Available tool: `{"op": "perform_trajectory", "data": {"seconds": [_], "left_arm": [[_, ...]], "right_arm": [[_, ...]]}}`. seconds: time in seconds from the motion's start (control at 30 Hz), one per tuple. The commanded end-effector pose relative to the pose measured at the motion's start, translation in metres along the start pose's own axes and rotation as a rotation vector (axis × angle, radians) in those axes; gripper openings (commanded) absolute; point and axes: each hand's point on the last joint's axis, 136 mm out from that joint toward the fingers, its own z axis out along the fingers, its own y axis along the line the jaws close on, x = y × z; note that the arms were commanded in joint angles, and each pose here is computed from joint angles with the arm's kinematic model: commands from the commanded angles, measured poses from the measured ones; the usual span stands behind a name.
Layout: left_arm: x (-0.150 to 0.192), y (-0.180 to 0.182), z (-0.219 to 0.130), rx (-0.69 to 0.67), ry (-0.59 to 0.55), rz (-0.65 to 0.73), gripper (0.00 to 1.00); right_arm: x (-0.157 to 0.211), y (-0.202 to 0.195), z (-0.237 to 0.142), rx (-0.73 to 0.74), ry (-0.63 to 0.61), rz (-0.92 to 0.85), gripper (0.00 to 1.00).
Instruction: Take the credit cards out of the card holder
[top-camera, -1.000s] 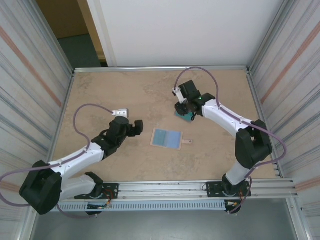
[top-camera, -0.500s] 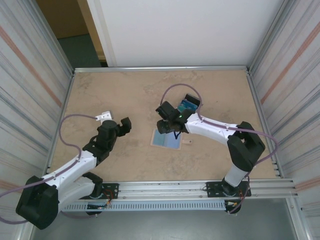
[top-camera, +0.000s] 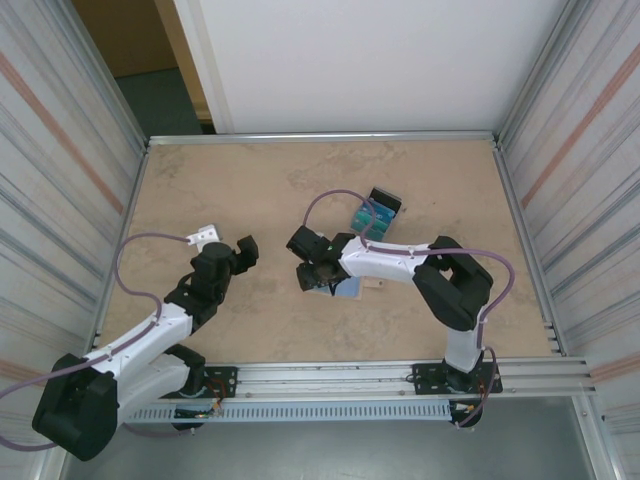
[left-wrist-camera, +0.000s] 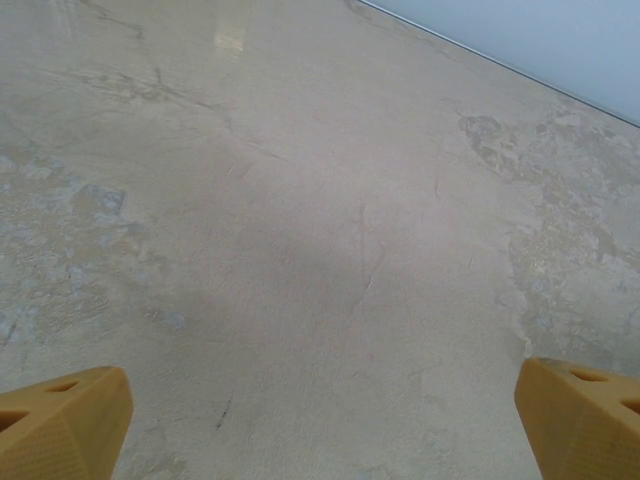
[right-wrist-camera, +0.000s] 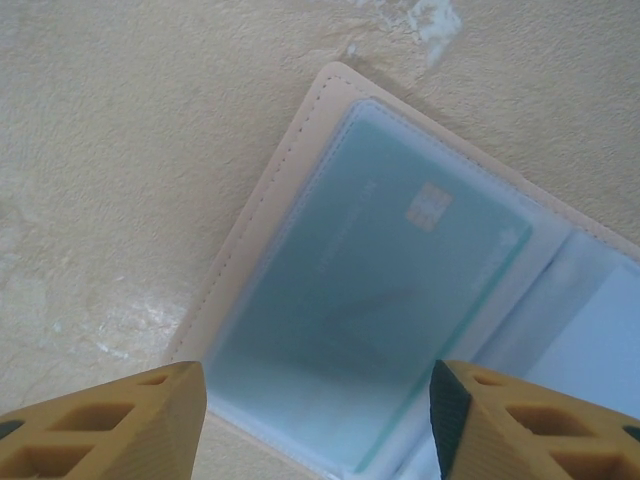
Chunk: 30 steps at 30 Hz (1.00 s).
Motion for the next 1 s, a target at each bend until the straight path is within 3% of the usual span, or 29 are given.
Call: {"op": "perform_trajectory", "data": {"seconds": [0.0,0.43,0.8,0.97], "left_arm": [[-0.004,0.007,0.0,-0.027,-0.026,-0.024,0.99],[-0.001,0.004,0.002,-0.017,-0.007,-0.016,0.99],[-0.004,-0.002,0.002,0.001,0.0,0.001,0.99],[-0.005,-0.004,0.001,0.013,0.003,0.003,0.99]], "right_arm": [[-0.005,0.001,0.002,0.023,0.003,0.024,0.62],[0.001,0.003,0.016,0.02,0.034,0.002,0.68],[0.023,-0.007,0.021,0.018,0.087,-0.028,0.6],[0.021,-0.007,0.015,-0.049,0.061,-0.046,0.57]]}}
